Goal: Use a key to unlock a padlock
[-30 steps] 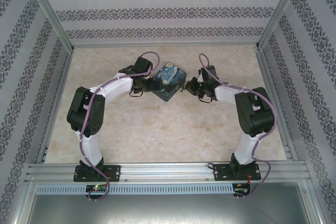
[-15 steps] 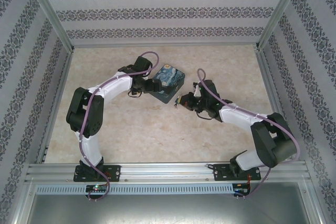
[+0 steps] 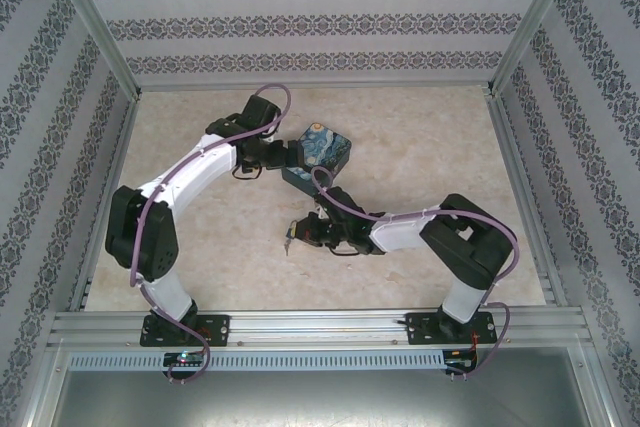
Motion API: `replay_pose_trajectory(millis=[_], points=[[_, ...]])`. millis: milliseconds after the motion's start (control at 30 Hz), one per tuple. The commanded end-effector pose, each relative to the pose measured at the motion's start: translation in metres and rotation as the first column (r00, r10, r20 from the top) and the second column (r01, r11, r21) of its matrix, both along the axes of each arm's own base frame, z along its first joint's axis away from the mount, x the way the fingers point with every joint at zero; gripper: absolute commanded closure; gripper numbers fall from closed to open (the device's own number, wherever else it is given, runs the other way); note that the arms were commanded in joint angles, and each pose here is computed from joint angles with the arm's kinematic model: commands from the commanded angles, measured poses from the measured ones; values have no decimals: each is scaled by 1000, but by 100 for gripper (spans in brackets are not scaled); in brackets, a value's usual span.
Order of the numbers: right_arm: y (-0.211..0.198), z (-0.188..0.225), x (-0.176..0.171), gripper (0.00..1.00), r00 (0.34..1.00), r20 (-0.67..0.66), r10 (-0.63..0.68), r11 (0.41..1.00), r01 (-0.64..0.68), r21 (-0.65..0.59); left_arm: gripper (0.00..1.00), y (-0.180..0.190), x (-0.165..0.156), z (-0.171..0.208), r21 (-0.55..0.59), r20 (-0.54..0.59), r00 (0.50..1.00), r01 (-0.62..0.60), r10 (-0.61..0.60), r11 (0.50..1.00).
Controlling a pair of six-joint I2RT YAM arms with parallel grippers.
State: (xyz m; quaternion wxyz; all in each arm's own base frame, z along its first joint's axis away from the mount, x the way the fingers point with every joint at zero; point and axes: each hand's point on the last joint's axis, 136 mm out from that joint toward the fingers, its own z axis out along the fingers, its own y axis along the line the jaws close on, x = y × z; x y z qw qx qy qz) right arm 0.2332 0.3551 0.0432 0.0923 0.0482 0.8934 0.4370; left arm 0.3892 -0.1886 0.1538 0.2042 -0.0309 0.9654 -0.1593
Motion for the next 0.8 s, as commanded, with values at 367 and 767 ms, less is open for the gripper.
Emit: replay_pose_trajectory(millis=[367, 767], points=[[-58, 3, 7, 49, 992, 26, -127, 992, 128, -18, 1, 4, -7, 37, -41, 37, 999, 9, -8, 999], [-152, 117, 38, 2, 910, 321, -262, 961, 276, 2, 0, 44, -5, 114, 31, 350, 934, -82, 66, 996]])
